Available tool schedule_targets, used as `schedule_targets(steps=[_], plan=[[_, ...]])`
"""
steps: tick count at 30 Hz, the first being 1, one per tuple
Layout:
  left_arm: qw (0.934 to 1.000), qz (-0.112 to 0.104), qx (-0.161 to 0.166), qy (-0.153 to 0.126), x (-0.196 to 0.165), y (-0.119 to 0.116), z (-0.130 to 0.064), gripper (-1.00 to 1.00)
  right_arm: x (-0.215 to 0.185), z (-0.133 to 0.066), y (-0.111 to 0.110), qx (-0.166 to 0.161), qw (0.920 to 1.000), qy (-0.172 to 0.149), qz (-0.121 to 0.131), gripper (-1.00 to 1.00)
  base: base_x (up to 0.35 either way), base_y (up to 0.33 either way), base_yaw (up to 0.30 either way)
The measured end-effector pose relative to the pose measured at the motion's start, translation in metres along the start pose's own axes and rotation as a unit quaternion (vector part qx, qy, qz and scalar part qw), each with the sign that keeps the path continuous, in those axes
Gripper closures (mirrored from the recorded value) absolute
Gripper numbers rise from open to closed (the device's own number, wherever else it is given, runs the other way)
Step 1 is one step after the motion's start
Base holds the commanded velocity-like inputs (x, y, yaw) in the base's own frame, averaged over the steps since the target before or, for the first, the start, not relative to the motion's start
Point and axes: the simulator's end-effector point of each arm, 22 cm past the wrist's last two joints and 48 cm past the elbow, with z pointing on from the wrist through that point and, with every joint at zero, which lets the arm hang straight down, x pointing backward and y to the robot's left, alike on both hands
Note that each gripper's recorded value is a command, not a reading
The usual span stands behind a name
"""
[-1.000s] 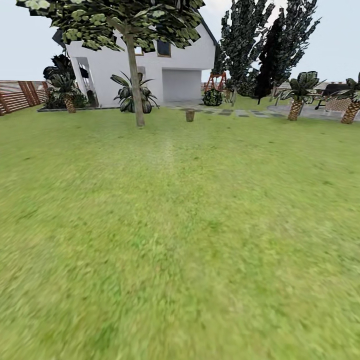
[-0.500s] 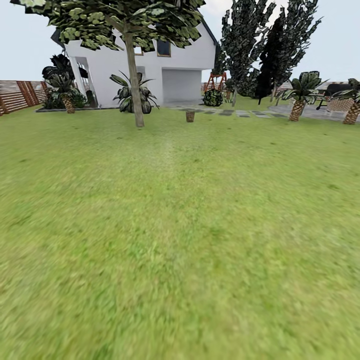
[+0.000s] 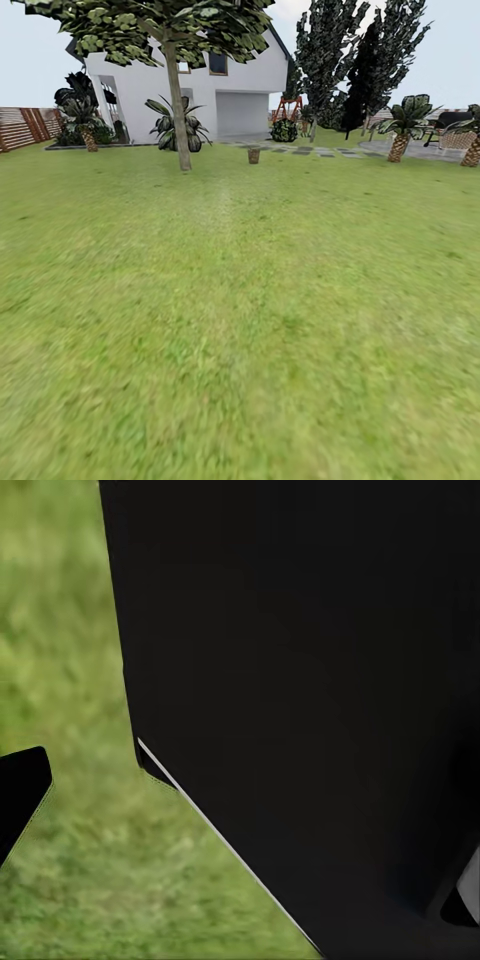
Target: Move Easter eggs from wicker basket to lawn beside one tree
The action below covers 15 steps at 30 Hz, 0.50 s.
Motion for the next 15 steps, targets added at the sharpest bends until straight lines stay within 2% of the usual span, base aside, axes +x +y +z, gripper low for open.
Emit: schedule_targets(steps=[15], plan=[[1.0000, 0.000, 0.000, 0.000, -0.0002, -0.0002, 0.0000, -1.00, -0.0006, 0.0000, 0.0023, -0.001, 1.0000, -0.001, 0.003, -1.00, 0.340, 0.000, 0.000]])
